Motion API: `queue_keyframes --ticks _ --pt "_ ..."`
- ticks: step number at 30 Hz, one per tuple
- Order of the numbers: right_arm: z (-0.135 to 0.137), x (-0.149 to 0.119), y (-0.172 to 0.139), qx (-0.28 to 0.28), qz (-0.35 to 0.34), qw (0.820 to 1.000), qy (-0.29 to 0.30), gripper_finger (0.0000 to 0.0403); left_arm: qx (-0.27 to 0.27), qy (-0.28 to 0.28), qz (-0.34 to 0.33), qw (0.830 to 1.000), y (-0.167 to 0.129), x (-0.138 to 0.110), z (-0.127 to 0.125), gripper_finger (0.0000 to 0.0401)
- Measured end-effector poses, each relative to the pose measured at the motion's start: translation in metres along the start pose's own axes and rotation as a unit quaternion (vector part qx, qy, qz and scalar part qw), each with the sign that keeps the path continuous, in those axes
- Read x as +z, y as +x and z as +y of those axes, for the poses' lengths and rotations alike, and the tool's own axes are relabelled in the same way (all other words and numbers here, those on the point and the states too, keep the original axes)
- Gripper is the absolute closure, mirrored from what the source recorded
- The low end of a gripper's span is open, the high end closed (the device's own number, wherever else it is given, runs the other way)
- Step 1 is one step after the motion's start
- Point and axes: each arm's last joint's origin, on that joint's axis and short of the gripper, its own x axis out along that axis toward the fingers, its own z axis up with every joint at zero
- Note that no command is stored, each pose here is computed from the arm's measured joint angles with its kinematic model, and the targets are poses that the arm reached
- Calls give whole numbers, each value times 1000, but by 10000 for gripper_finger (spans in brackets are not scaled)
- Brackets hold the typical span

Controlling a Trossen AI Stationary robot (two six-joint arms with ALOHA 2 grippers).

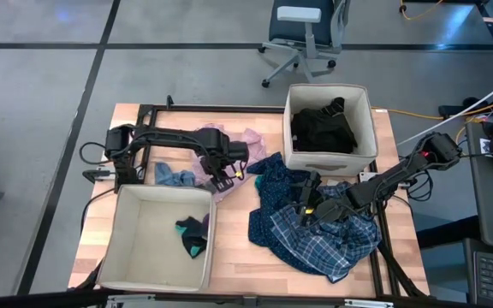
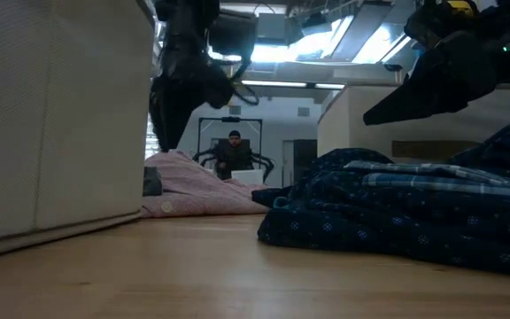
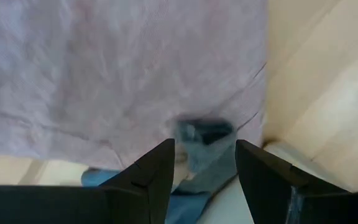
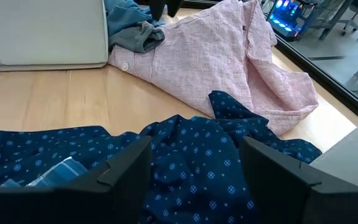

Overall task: Sort clothes
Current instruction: Put the gray sock into the bottom white laundry organizer

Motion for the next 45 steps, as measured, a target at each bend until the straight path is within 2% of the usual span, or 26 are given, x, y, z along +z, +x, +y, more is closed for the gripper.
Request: queue_keyframes --ticks 12,19,25,29,37,41,45 --pt "0 0 0 1 0 1000 2 159 13 -12 31 999 38 -11 6 242" --pt "0 0 0 1 0 1000 3 159 -52 8 27 998 47 -10 2 242" --pt "0 0 0 1 0 1000 2 159 -43 19 32 998 54 -13 4 244" --pt "0 0 0 1 0 1000 2 159 -41 32 34 998 56 -15 3 275" --pt "0 0 0 1 0 1000 2 159 -47 82 23 995 55 -17 -6 386" --pt "0 0 0 0 0 1000 2 159 -50 108 14 993 42 -18 -16 390" --pt "0 0 0 0 0 1000 2 159 -59 126 -29 990 13 -19 -26 389"
